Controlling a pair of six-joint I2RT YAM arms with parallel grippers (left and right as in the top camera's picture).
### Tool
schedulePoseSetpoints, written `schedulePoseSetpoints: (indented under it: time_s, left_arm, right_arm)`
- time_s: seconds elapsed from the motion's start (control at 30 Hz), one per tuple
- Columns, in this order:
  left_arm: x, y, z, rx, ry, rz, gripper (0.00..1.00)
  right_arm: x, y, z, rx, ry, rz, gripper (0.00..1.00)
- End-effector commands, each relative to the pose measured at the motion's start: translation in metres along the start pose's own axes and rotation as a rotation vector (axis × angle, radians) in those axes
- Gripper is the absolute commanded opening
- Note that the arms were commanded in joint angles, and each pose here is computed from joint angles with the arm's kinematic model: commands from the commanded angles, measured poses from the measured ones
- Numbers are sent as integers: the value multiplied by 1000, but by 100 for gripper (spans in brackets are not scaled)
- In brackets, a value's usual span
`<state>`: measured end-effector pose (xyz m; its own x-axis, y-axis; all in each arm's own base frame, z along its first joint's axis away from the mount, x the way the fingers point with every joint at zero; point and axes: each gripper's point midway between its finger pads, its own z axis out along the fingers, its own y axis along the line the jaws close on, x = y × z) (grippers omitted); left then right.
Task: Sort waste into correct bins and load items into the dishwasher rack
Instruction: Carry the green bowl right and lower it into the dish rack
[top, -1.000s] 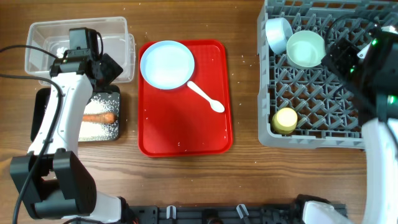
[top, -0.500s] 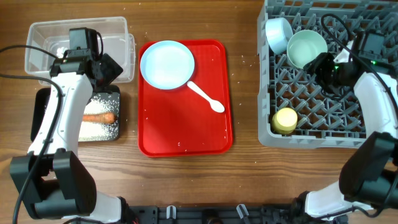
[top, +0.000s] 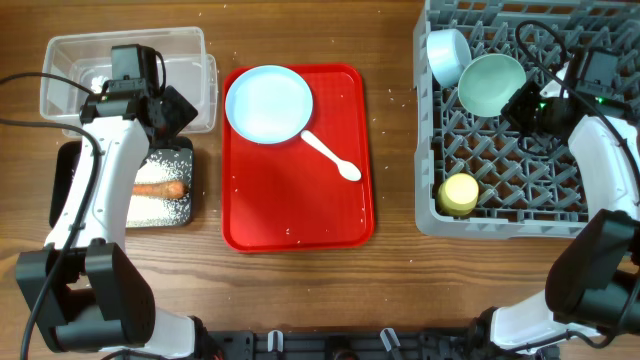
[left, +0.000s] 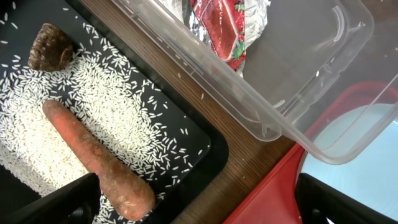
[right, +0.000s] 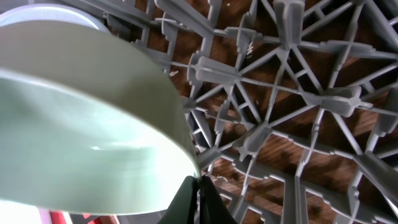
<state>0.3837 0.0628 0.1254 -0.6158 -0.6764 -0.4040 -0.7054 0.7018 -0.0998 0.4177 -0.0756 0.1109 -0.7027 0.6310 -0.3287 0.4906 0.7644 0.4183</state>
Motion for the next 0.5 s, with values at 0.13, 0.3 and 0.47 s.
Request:
schedulePoseSetpoints:
  time_s: [0.13, 0.3, 0.47]
  left_arm:
    - [-1, 5, 3, -20, -1, -15, 100]
    - [-1, 5, 3, -20, -1, -15, 100]
    - [-1, 5, 3, -20, -1, -15, 100]
  right_arm:
    - [-21, 18, -90, 33, -231, -112, 4]
    - [-12, 15, -139, 247, -376, -180, 4]
    - [4, 36, -150, 433, -488, -267, 4]
